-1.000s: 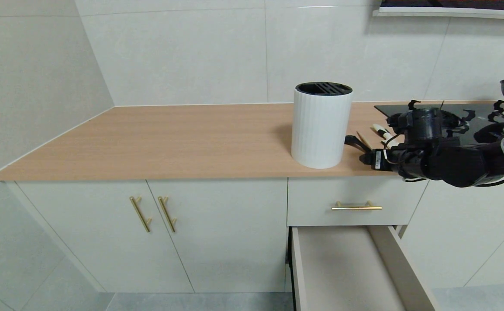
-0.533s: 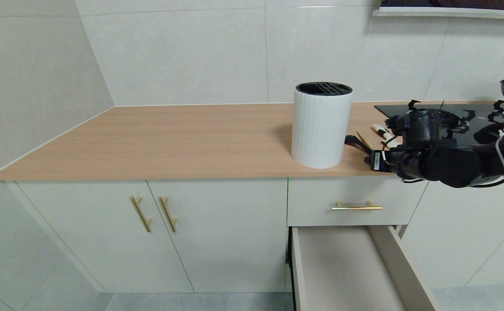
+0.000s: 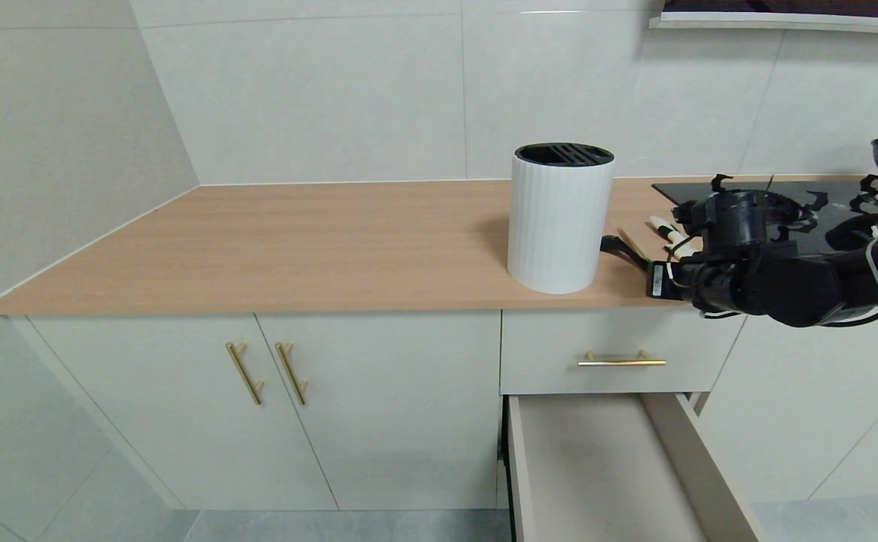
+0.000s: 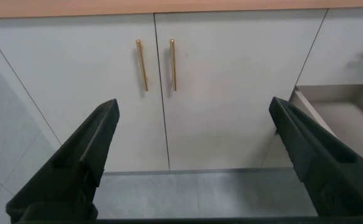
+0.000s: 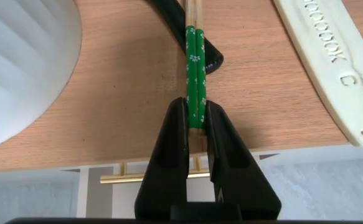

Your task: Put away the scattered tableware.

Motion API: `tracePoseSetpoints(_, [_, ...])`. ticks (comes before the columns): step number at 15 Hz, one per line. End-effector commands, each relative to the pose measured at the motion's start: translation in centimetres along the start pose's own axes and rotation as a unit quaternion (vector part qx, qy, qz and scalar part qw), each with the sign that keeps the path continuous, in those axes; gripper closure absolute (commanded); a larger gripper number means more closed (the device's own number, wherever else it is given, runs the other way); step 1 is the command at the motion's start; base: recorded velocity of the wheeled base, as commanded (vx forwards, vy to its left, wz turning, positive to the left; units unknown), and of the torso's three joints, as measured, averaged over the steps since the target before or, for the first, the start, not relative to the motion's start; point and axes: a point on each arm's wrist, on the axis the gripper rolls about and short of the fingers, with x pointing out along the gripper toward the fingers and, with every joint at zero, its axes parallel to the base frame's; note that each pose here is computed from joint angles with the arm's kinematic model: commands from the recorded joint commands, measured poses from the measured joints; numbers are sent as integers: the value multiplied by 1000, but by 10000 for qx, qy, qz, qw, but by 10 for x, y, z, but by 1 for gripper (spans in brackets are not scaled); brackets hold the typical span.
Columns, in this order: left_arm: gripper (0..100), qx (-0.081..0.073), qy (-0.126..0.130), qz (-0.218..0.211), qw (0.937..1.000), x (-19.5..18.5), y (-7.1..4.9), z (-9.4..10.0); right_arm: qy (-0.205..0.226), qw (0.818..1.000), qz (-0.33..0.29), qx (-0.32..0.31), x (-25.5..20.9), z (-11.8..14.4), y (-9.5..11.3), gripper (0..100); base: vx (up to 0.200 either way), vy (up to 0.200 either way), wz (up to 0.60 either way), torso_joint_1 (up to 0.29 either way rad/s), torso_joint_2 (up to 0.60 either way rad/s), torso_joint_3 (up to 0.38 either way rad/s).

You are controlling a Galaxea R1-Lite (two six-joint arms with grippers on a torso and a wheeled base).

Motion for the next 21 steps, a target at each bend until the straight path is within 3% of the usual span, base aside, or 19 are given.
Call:
tracePoseSetpoints(1, [0, -1, 2, 6, 10000, 0, 0, 0, -76, 10000, 18, 14, -7, 5, 0, 100, 0, 0, 0, 0, 0, 0])
tracePoseSetpoints(4, [0, -1, 2, 6, 10000, 0, 0, 0, -182, 9998, 80, 50, -29, 12, -2, 100, 0, 0, 0, 0, 0, 0])
tracePoseSetpoints(8, [0, -1, 2, 6, 10000, 0, 0, 0, -319, 9987, 396, -89, -88, 12, 10, 100, 0, 0, 0, 0, 0, 0])
tracePoseSetpoints(11, [0, -1, 2, -1, 10000, 0, 0, 0, -230, 9985, 456, -182, -134, 15, 5, 100, 0, 0, 0, 0, 0, 0])
tracePoseSetpoints(16, [0, -1, 2, 6, 10000, 0, 0, 0, 498, 9950, 626, -604, -222, 18, -17, 100, 0, 0, 0, 0, 0, 0])
tracePoseSetpoints(18, [0, -1, 2, 6, 10000, 0, 0, 0, 935, 9887, 854, -805, -243, 13, -21, 100, 0, 0, 0, 0, 0, 0])
tracePoseSetpoints(21, [0, -1, 2, -1, 10000, 0, 0, 0, 1191, 9769, 1184, -1319, -256, 3, -27, 100, 0, 0, 0, 0, 0, 0])
